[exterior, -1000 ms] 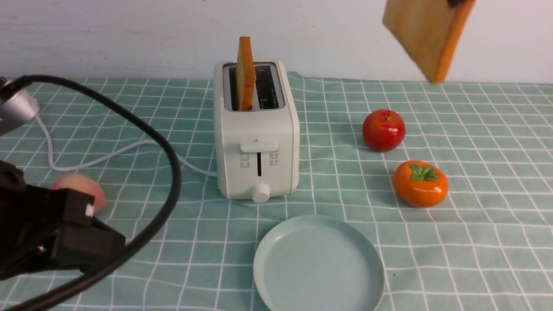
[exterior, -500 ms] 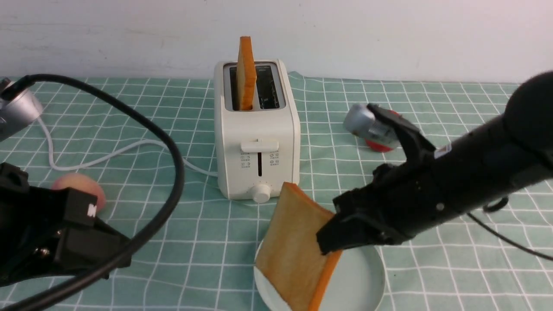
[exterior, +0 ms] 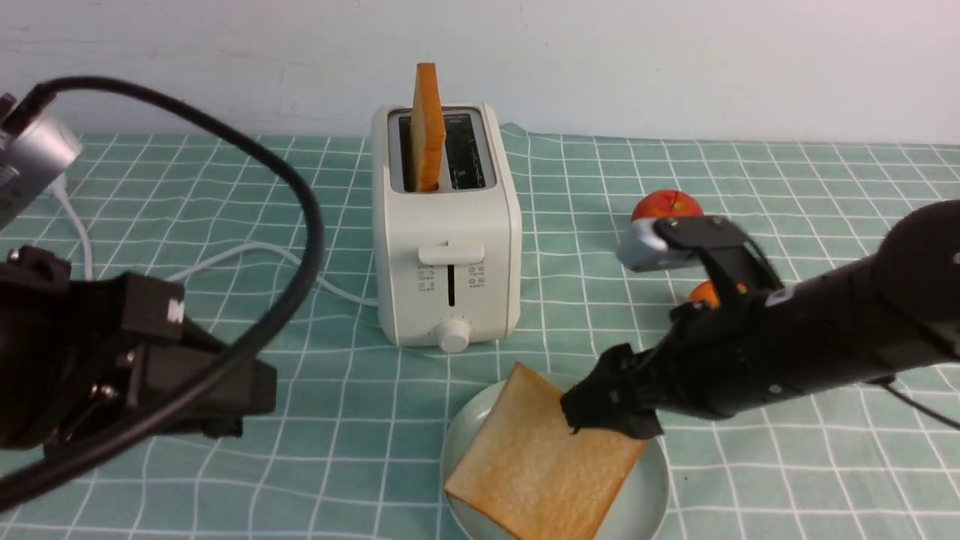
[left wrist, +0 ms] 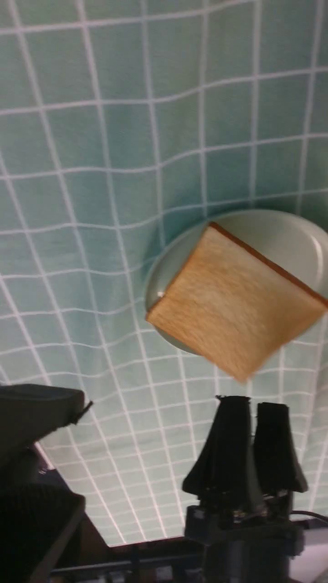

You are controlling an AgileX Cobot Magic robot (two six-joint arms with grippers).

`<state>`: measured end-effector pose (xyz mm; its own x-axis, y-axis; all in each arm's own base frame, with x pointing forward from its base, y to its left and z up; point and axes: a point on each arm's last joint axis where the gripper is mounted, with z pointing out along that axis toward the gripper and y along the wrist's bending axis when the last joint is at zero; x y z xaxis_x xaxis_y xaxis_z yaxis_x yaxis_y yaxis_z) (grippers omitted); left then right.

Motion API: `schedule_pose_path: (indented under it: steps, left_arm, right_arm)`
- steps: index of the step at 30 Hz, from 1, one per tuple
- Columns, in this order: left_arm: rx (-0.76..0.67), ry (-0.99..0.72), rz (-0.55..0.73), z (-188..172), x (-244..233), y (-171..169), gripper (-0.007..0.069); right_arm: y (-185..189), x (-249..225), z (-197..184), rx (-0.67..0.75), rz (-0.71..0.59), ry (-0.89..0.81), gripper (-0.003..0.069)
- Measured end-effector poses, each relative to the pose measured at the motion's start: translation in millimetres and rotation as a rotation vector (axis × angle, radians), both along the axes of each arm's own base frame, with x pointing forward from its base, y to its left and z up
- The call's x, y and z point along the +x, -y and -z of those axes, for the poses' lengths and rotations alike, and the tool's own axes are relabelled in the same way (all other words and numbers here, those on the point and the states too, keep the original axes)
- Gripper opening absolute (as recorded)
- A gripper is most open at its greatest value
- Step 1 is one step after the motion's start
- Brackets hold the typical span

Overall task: Take toasted bread from bread machine on blue coffee table place on plate.
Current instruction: 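Place the held slice of bread on top of the slice on the plate with the right gripper, then reach for a toast slice standing in the toaster with the left gripper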

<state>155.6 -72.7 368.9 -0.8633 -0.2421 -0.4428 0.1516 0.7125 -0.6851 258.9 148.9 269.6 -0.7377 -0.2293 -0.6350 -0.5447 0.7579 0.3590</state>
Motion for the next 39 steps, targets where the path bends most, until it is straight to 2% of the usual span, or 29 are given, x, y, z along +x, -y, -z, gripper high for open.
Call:
schedule_pose_path:
  steps: [4,9,13,19,24,25,30,39]
  left_arm:
    - [-0.068,0.119,-0.075,-13,10,0,0.0240]
    - [-0.081,0.275,-0.124,-55,36,-1,0.0298]
    - [-0.053,0.280,-0.095,-69,67,4,0.0356]
    - [0.083,0.255,0.029,-68,127,40,0.0406]
    - [0.226,0.215,-0.055,-54,168,70,0.0422]
    - [0.270,0.200,-0.130,-45,187,79,0.0425]
    - [0.380,0.271,-0.273,-14,238,102,0.0426]
    - [0.445,0.349,-0.267,55,291,124,0.0426]
  right_arm:
    - [17,-17,-37,0.032,-0.012,0.069,0.0657]
    - [31,-63,-93,0.119,-0.064,0.140,0.0591]
    - [35,-83,-103,0.131,-0.088,0.124,0.0582]
    - [42,-100,-103,0.077,-0.099,0.054,0.0580]
    - [46,-104,-101,0.047,-0.077,0.018,0.0580]
    - [47,-104,-101,0.043,-0.071,0.006,0.0580]
    - [47,-104,-100,0.034,-0.071,0.001,0.0580]
    - [47,-104,-100,0.028,-0.071,0.003,0.0580]
